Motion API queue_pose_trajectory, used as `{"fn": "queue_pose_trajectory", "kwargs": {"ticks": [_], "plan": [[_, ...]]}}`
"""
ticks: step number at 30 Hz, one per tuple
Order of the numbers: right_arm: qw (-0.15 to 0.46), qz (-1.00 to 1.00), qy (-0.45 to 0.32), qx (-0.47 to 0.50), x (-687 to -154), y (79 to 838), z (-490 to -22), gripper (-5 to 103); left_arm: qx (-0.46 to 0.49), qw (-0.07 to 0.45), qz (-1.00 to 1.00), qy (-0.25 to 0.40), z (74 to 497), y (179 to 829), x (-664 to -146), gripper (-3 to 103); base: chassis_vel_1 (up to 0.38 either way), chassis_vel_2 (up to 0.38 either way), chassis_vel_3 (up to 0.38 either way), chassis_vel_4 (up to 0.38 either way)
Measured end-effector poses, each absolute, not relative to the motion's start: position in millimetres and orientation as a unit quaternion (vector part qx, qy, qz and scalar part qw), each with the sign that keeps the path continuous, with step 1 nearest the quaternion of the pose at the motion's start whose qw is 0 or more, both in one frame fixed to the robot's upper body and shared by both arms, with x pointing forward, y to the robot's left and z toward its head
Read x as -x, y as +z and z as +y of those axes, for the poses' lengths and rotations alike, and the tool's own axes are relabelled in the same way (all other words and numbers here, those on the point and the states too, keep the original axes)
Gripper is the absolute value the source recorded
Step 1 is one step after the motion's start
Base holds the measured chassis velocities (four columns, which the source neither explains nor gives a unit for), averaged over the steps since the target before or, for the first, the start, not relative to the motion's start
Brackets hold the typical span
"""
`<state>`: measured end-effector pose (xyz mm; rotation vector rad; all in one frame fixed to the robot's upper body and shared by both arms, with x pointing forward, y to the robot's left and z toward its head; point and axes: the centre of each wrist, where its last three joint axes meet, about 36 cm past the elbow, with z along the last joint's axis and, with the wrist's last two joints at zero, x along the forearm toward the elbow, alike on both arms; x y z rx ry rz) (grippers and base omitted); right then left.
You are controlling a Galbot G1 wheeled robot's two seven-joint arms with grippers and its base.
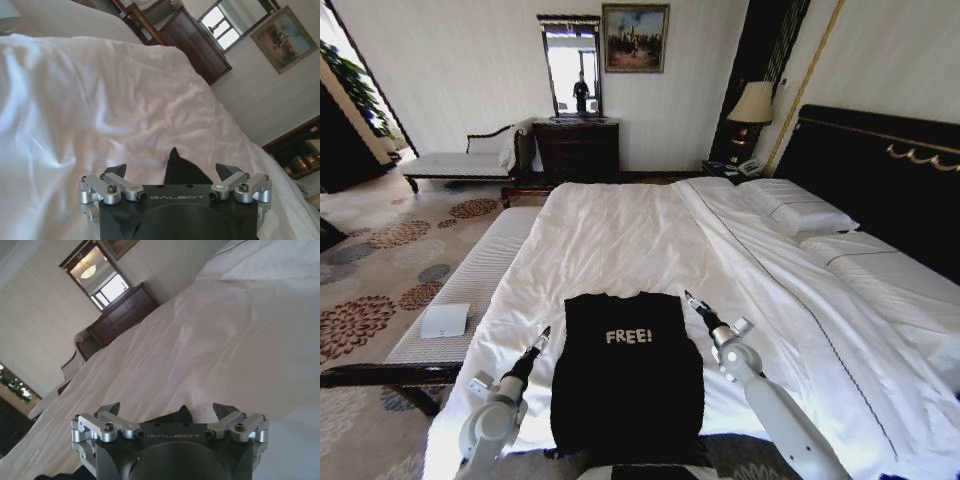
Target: Fold the clothes on the bed.
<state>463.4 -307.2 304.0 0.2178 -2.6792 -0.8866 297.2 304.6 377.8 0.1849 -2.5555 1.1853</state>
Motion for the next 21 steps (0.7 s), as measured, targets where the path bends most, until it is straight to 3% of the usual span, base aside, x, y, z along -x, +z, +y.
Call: {"fn": "queue_pose_trajectory", "kwargs": {"ticks": [9, 18, 21], "plan": [[0.178, -0.93, -0.285, -0.149, -487.2, 281.7, -307.8, 100, -0.053, 0.136, -0.908, 0.394, 297.7, 406.2, -283.6, 100, 0.0, 0.0, 0.0, 0.0], [0.175, -0.934, -0.279, -0.14, -510.1, 267.4, -300.0, 103, -0.057, 0.128, -0.908, 0.395, 294.6, 415.5, -277.9, 100, 0.0, 0.0, 0.0, 0.0], [0.174, -0.935, -0.279, -0.132, -515.1, 261.8, -297.9, 96, -0.058, 0.126, -0.907, 0.397, 293.0, 417.1, -277.6, 100, 0.0, 0.0, 0.0, 0.0]]}}
